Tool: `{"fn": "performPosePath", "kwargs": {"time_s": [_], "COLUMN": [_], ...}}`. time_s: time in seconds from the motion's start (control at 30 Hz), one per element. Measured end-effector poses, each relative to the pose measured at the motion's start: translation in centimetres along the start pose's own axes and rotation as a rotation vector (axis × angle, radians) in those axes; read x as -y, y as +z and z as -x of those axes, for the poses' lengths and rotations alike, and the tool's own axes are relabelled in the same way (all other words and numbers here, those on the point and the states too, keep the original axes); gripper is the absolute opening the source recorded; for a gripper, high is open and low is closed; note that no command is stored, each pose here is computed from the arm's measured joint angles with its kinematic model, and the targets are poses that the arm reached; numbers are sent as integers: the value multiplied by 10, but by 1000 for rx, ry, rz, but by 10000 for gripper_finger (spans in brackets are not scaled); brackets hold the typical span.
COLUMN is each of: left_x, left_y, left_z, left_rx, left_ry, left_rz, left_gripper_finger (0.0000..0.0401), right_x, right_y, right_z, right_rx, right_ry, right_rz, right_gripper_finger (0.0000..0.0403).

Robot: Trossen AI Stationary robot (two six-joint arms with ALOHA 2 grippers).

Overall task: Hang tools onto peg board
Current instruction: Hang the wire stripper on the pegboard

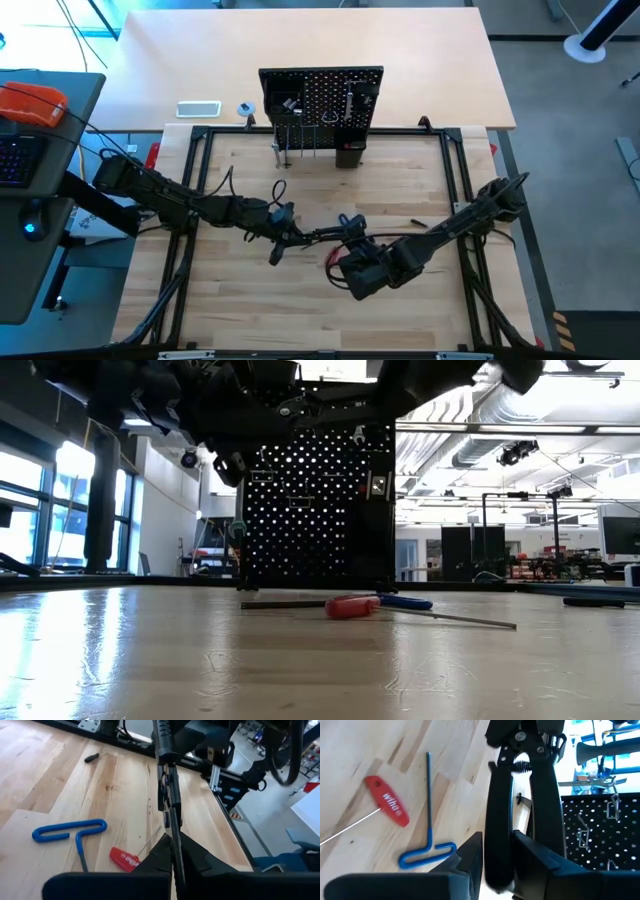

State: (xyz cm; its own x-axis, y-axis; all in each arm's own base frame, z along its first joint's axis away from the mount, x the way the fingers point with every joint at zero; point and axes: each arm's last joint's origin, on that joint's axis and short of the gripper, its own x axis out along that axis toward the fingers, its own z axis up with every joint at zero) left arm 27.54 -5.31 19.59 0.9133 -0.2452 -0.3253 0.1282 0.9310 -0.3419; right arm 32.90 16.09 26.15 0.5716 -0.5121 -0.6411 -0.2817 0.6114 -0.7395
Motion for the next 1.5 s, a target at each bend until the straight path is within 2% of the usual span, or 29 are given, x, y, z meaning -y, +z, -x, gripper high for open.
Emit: {"fn": "performPosePath", "kwargs": {"time_s": [0.13,0.4,0.63,0.87,1.07,1.17,1.3,1.5], "left_x": [0,0,-1,-1,-3,-4,-1,4], "left_y": [-5,-4,-4,-3,-7,-9,-9,-7], "left_z": [0,0,0,0,0,0,1,7], "left_rx": [-33,-21,-20,-17,-47,-67,-66,-107], "left_ry": [-7,-2,14,14,49,59,50,102], "left_rz": [-6,-6,0,0,-11,-22,-46,-97], "left_gripper_finger": [0,0,0,0,0,0,0,0], "right_x": [-1,1,-1,8,22,36,51,72], "right_y": [-5,-10,-7,-20,-19,-17,-13,-16], "right_z": [8,18,25,41,51,46,31,13], "right_rx": [-10,-13,33,5,95,138,185,198], "right_ry": [16,17,76,155,154,183,330,324], "right_rz": [12,-52,-97,-220,-369,-482,-562,-641], "right_gripper_finger": [94,94,94,94,94,94,94,94]}}
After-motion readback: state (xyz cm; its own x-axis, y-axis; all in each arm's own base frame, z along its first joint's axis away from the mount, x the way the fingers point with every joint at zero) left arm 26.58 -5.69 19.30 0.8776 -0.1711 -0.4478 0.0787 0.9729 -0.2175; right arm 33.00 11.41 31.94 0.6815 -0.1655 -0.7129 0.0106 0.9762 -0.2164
